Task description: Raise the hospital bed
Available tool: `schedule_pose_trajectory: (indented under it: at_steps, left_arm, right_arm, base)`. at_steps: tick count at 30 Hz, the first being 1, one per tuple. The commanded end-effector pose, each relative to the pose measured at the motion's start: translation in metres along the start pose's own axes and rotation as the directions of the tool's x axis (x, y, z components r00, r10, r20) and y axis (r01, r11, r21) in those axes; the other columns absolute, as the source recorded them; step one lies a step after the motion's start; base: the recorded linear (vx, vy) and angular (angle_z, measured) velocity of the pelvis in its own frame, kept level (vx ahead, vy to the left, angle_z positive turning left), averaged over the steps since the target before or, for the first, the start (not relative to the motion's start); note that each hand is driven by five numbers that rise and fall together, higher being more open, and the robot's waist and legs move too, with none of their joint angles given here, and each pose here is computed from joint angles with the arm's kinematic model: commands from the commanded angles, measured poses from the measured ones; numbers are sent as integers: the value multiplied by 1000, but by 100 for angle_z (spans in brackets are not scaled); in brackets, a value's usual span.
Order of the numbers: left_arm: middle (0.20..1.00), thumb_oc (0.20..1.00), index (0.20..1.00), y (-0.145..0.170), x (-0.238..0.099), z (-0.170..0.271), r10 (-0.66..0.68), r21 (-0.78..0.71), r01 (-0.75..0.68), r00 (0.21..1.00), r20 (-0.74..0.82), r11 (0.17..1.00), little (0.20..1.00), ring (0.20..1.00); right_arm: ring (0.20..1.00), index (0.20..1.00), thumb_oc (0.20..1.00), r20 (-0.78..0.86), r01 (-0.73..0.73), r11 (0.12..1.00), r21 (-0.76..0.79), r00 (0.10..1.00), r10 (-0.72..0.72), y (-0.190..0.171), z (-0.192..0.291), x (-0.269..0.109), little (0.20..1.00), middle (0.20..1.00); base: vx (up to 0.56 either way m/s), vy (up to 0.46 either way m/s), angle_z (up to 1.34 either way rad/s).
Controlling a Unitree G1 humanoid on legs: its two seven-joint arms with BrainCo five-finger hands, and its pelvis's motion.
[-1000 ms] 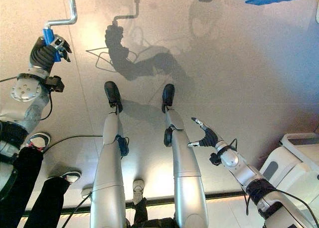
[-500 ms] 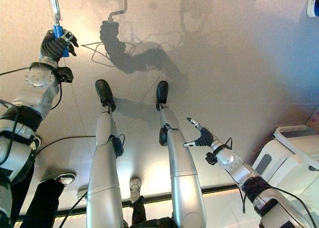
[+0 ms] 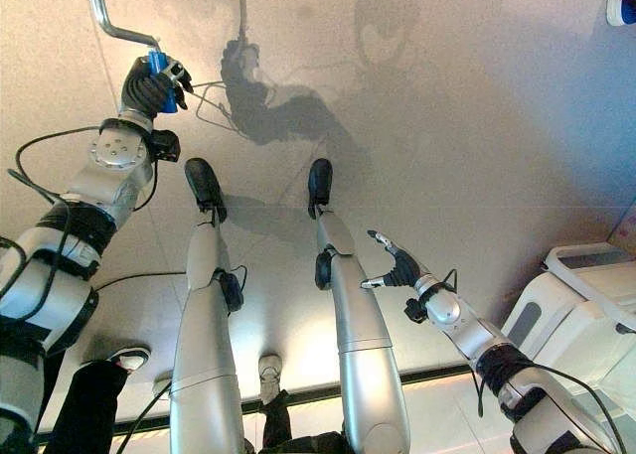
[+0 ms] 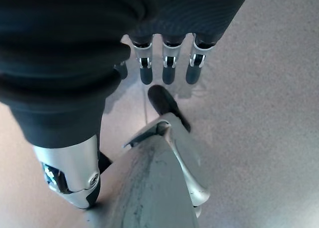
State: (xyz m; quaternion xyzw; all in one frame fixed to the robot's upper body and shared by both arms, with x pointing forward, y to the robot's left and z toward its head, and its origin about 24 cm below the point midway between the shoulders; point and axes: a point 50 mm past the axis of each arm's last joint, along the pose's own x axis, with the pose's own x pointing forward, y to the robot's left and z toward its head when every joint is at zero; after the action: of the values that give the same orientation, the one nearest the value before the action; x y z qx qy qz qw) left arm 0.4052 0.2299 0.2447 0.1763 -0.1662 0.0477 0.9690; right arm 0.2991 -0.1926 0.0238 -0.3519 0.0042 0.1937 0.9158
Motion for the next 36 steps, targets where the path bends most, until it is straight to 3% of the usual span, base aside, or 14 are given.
schedule_pose_trajectory:
  at_steps: [1, 14, 15, 16, 17, 36]
  left_arm:
    - [200, 200, 200, -8, 5, 19, -15, 3, 15, 996, 83, 1000, 200, 200]
    - [200, 200, 200, -14, 5, 15, -4, -11, 5, 997, 72, 1000, 200, 200]
    - [464, 464, 464, -15, 5, 15, -6, -13, 7, 998, 70, 1000, 464, 464]
    - [464, 464, 464, -15, 5, 15, -6, -13, 7, 998, 70, 1000, 464, 464]
    - [1000, 1000, 1000, -16, 5, 15, -8, -15, 9, 997, 71, 1000, 1000, 1000]
    - [1000, 1000, 1000, -20, 3, 4, 3, -37, -2, 999, 32, 999, 1000, 1000]
  right_arm:
    - [1000, 1000, 1000, -13, -53, 998, 21, 998, 53, 17, -5, -4, 1000, 1000]
    - [1000, 1000, 1000, -9, -51, 998, 24, 999, 51, 18, -4, -4, 1000, 1000]
    - [1000, 1000, 1000, -13, -47, 998, 30, 999, 48, 19, -5, -3, 1000, 1000]
    - [1000, 1000, 1000, -13, -47, 998, 30, 999, 47, 19, -5, -3, 1000, 1000]
    - [1000, 1000, 1000, -13, -48, 998, 30, 999, 48, 19, -5, -3, 1000, 1000]
    - [1000, 1000, 1000, -12, -47, 999, 25, 999, 48, 19, -4, -2, 1000, 1000]
  base:
    - [0, 0, 0]
    - [0, 0, 0]
    - [0, 0, 0]
    - [0, 0, 0]
    - [0, 0, 0]
    - [0, 0, 0]
